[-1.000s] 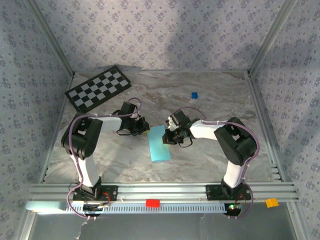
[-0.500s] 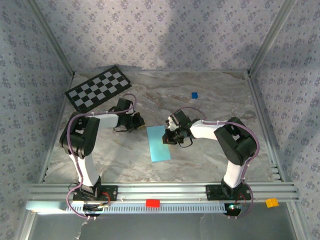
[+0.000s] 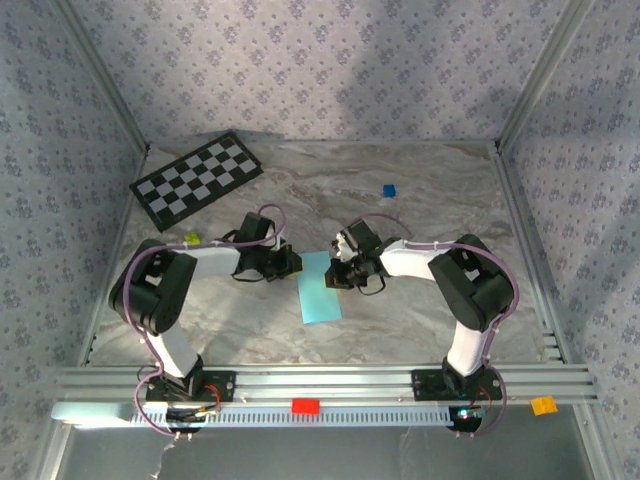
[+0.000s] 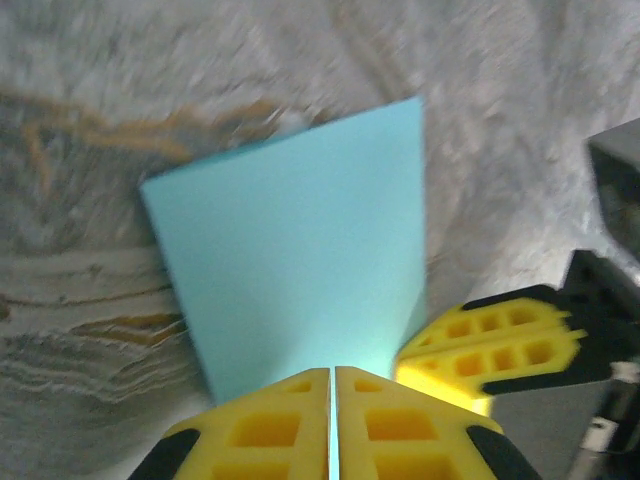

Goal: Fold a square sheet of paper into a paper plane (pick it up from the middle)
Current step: First fold the square sheet of paper in half at the center of the table.

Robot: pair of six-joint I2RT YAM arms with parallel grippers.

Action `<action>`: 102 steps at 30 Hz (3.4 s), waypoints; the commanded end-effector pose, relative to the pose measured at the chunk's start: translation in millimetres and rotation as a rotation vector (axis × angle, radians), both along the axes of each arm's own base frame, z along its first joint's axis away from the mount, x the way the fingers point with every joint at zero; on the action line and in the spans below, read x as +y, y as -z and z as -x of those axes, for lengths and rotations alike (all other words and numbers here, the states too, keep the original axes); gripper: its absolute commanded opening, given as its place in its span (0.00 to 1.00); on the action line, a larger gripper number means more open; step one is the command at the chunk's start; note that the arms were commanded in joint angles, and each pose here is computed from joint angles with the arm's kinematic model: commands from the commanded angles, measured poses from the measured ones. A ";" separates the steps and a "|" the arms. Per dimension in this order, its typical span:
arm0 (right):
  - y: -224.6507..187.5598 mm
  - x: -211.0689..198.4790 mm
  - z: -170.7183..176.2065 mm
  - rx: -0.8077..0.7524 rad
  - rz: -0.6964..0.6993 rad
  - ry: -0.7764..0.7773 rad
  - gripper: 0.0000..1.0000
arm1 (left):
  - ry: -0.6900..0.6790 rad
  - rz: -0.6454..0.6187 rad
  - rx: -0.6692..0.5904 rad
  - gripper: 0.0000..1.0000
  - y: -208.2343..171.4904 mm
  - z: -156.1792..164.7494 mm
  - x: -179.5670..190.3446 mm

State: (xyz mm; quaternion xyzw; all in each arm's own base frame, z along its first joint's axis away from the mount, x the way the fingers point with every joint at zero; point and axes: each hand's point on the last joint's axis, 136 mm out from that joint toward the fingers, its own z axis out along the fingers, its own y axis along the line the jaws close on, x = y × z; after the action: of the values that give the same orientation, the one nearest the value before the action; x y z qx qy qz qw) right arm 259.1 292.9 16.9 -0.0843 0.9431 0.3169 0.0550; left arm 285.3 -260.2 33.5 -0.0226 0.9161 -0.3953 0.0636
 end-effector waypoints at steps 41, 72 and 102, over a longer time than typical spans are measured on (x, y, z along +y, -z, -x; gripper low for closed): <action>56.6 -54.4 40.8 0.162 0.247 0.030 0.00 | -0.134 -0.155 -0.010 0.09 42.0 -41.7 18.1; 43.0 -51.6 31.7 0.136 0.226 0.053 0.00 | -0.056 -0.059 -0.090 0.13 -56.2 -2.0 -11.0; 48.7 -53.0 36.3 0.142 0.248 0.052 0.00 | -0.014 -0.070 -0.057 0.15 -29.4 27.4 -14.0</action>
State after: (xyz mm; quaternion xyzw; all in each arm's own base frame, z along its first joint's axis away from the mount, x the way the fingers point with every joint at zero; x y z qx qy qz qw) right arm 257.6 288.2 17.0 -0.0780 0.9441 0.3158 0.0529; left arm 257.1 -265.2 36.4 -0.0299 0.9341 -0.3460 0.0831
